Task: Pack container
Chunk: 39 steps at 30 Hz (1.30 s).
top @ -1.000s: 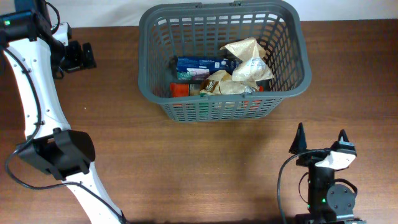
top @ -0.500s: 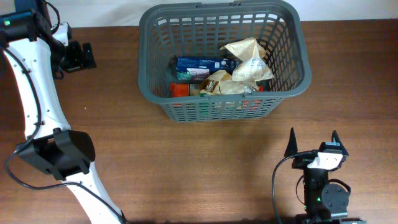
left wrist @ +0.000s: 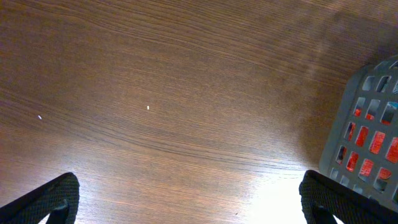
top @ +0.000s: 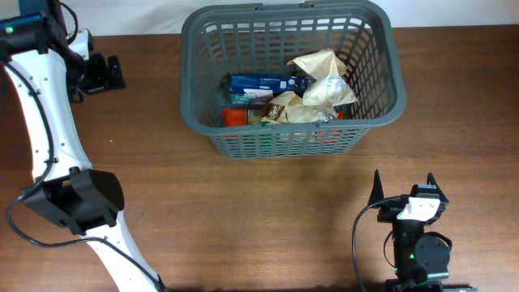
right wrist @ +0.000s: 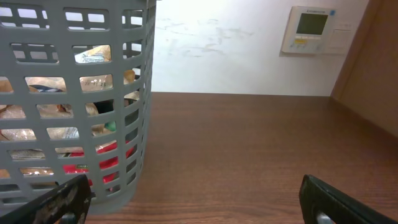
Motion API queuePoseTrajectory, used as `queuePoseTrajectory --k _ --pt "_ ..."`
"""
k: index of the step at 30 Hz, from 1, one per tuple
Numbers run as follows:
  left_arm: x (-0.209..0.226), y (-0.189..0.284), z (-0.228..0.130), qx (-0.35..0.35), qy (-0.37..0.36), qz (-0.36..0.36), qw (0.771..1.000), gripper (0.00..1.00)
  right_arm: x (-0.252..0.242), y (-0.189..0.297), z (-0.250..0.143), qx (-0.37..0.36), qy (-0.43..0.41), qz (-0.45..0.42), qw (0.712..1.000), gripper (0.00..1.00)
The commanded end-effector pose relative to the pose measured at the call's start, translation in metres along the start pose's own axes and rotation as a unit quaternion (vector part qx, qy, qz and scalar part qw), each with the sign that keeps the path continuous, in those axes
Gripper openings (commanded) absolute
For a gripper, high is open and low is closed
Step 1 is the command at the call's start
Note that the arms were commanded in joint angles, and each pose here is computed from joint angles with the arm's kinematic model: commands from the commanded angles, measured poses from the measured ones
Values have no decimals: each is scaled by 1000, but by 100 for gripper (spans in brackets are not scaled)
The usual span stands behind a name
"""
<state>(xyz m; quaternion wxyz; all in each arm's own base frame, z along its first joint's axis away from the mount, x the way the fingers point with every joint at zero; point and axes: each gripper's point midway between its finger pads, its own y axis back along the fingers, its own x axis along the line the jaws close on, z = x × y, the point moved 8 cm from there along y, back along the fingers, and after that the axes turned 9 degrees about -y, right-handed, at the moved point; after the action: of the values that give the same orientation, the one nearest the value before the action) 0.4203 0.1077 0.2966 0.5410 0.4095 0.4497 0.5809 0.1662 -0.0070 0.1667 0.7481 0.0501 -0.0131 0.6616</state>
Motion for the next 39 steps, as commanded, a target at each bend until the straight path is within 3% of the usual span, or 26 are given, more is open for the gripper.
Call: queuePoseTrajectory --k 1,5,9,13,17,19,23,24,25,26,27,33,39 --pt "-1 1 -1 -1 4 -7 1000 99 1 0 -2 2 4 5 1000 99" --pt "-4 13 -2 -14 0 -3 1000 99 1 0 -2 2 4 5 1000 99" --pt "-32 67 -16 -73 -30 -2 997 99 1 0 -2 2 4 5 1000 99" --pt "-79 121 -65 -112 -86 -18 990 99 1 0 -2 2 4 5 1000 99" --pt "-99 146 -125 -122 -130 -19 984 99 1 0 -2 2 4 5 1000 99" --pt "-95 164 -145 -207 -147 29 967 99 1 0 -2 2 4 5 1000 99" --pt "-89 195 -183 -453 -123 48 882 99 1 0 -2 2 4 5 1000 99" --pt "-88 196 -191 -482 -119 50 866 99 1 0 -2 2 4 5 1000 99" --pt "-83 190 -216 -562 -99 66 818 99 1 0 -2 2 4 5 1000 99" --pt "-79 177 -233 -598 -84 79 793 99 1 0 -2 2 4 5 1000 99" --pt "-77 165 -241 -609 -76 87 785 99 1 0 -2 2 4 5 1000 99" --pt "-74 78 -273 -606 -66 87 788 99 1 0 -2 2 4 5 1000 99" --pt "-74 25 -284 -609 -50 78 788 99 1 0 -2 2 4 5 1000 99"
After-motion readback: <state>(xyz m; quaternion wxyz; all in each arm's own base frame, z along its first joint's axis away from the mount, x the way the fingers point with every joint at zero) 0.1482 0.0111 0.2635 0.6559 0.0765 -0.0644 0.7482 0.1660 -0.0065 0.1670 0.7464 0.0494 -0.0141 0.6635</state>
